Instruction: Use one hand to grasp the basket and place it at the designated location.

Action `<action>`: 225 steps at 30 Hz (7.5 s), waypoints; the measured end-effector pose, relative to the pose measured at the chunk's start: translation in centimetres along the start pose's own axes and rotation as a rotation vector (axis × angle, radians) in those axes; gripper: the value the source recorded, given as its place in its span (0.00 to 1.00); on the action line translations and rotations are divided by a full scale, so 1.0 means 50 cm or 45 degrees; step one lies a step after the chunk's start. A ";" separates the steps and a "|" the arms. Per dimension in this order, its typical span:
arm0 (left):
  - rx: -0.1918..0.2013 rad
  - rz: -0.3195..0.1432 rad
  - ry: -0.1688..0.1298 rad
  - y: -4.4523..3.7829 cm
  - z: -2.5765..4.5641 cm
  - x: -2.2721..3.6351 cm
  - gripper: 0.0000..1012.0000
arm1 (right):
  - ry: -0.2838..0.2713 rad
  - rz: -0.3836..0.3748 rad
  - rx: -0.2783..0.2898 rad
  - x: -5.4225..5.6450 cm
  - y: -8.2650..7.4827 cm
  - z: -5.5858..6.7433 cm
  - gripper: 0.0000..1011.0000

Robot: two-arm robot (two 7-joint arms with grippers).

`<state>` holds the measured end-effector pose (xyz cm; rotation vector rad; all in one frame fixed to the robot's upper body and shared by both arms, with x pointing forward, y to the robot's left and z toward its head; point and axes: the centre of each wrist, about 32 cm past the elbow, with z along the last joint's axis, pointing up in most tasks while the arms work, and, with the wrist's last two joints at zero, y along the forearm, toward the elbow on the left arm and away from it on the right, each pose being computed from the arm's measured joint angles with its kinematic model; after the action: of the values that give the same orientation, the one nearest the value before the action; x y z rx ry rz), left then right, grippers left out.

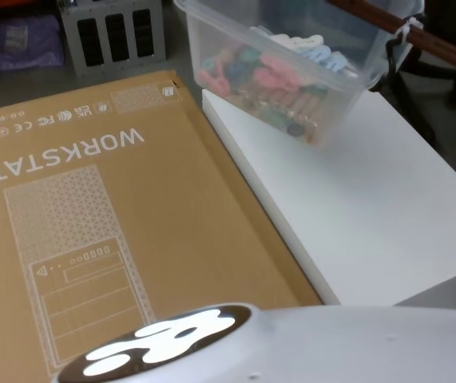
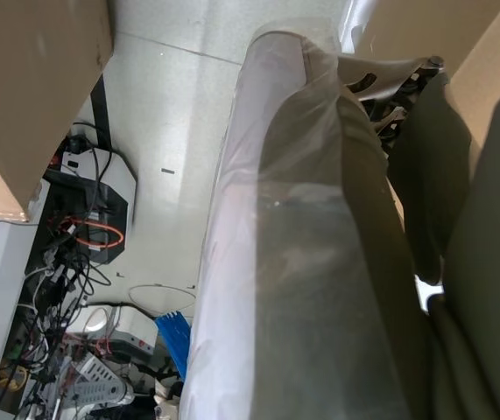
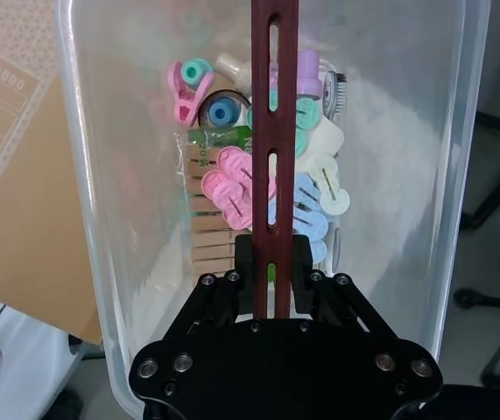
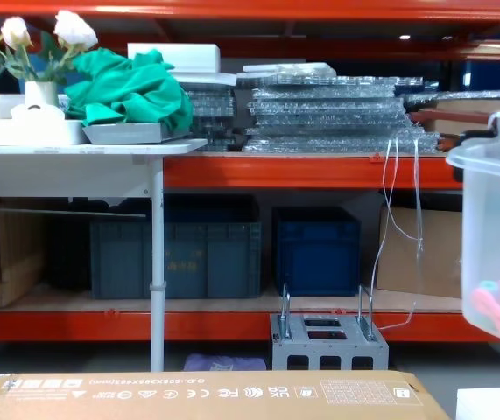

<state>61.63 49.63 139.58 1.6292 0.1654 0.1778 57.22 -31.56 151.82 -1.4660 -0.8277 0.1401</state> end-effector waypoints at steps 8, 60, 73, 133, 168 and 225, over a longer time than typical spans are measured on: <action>0.000 0.000 0.000 0.000 0.000 0.000 0.00 | -0.119 -0.030 0.036 0.010 -0.014 0.055 0.23; 0.000 0.000 0.000 0.000 0.000 0.000 0.00 | -0.982 0.074 0.253 0.059 0.092 0.370 0.23; 0.000 0.000 0.000 0.000 0.000 0.000 0.00 | -1.085 0.062 0.307 0.050 0.111 0.400 0.23; 0.000 0.000 0.000 0.000 0.000 0.000 0.00 | -1.120 0.010 0.416 0.002 0.246 0.460 0.23; 0.000 0.000 0.000 0.000 0.000 0.000 0.00 | -1.116 0.058 0.409 0.007 0.260 0.469 0.52; 0.000 0.000 0.000 0.000 0.000 0.000 0.00 | -1.070 -0.232 0.439 -0.021 0.073 0.341 0.99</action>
<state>61.63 49.63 139.58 1.6292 0.1654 0.1776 48.20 -17.68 146.19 -0.9729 -1.5179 0.7573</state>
